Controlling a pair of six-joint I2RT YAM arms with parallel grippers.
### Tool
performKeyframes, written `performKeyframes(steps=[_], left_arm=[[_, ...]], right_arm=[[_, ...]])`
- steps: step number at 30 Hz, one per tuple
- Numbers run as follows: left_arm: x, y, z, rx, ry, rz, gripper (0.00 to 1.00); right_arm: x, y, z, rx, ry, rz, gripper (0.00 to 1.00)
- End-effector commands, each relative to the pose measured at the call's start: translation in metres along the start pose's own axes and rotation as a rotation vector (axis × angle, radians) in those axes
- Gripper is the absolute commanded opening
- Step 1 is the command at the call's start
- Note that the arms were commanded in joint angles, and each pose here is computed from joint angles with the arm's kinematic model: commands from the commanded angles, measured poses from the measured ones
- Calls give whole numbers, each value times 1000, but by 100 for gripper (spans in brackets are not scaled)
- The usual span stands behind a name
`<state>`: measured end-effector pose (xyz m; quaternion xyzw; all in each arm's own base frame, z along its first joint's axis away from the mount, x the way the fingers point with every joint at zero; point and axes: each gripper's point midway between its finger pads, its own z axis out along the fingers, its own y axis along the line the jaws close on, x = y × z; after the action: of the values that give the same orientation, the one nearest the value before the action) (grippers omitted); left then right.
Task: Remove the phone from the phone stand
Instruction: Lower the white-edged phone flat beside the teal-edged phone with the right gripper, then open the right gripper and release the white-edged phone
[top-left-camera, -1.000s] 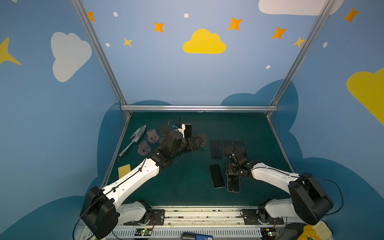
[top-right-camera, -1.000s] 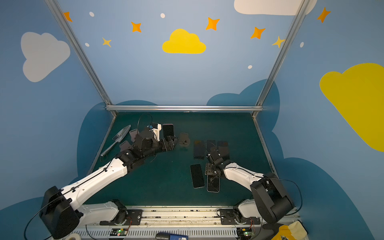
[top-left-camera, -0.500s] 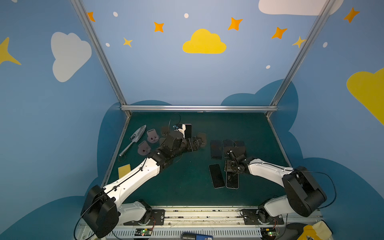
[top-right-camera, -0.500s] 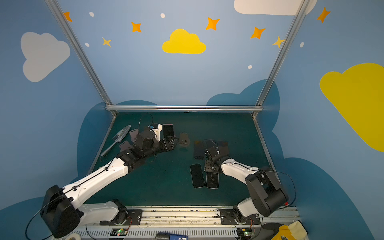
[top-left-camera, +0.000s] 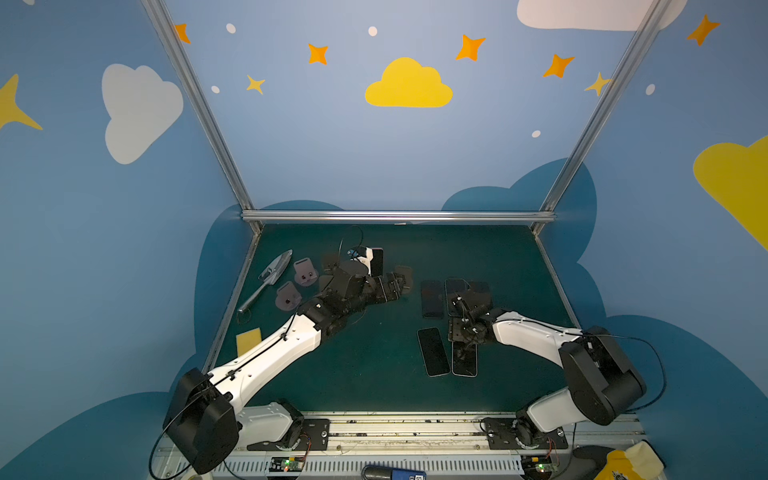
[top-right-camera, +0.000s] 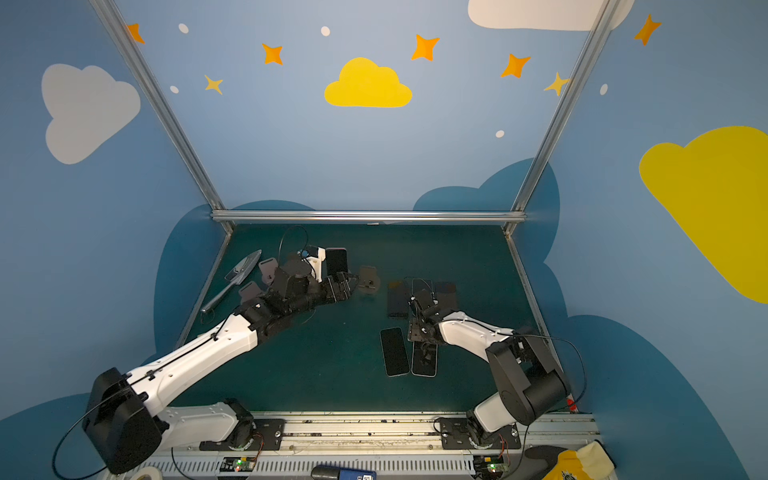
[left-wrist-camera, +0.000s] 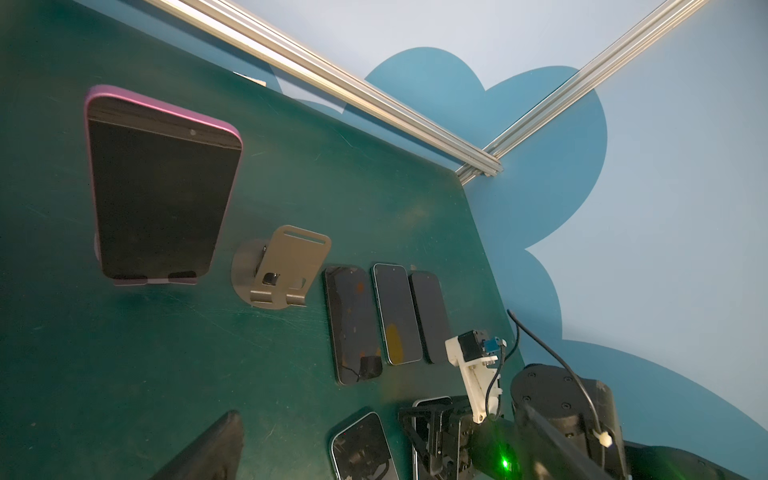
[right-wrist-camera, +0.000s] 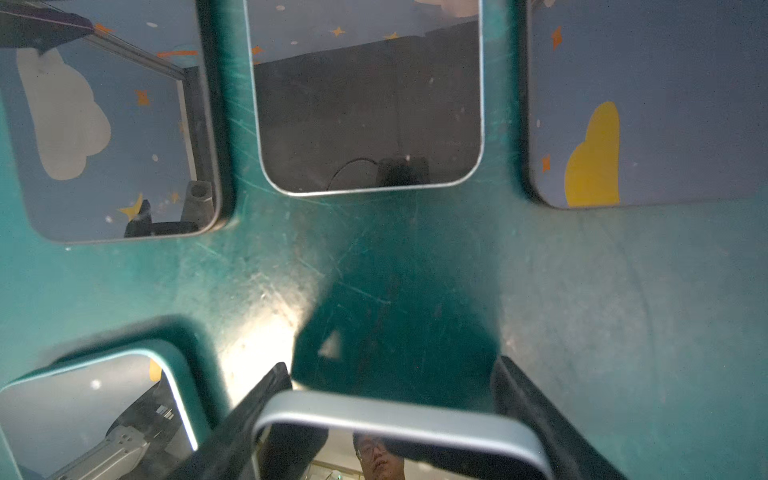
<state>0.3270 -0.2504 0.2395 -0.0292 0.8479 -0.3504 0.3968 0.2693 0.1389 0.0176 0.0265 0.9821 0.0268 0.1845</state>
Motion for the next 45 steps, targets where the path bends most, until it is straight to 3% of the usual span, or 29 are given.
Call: performKeyframes(steps=[1, 15, 25, 32, 45], left_arm=[[-7, -7, -3, 13, -23, 15, 100], [-8, -10, -6, 33, -30, 7, 100], [-8, -11, -6, 35, -32, 8, 100], [-8, -10, -5, 29, -29, 9, 100], [-23, -11, -23, 15, -108, 33, 100]], right_arm=[[16, 3, 11, -29, 73, -15, 76], [8, 8, 11, -43, 62, -40, 78], [-12, 18, -19, -95, -6, -54, 79], [-15, 4, -29, -20, -21, -68, 82], [-52, 3, -137, -142, -261, 38, 79]])
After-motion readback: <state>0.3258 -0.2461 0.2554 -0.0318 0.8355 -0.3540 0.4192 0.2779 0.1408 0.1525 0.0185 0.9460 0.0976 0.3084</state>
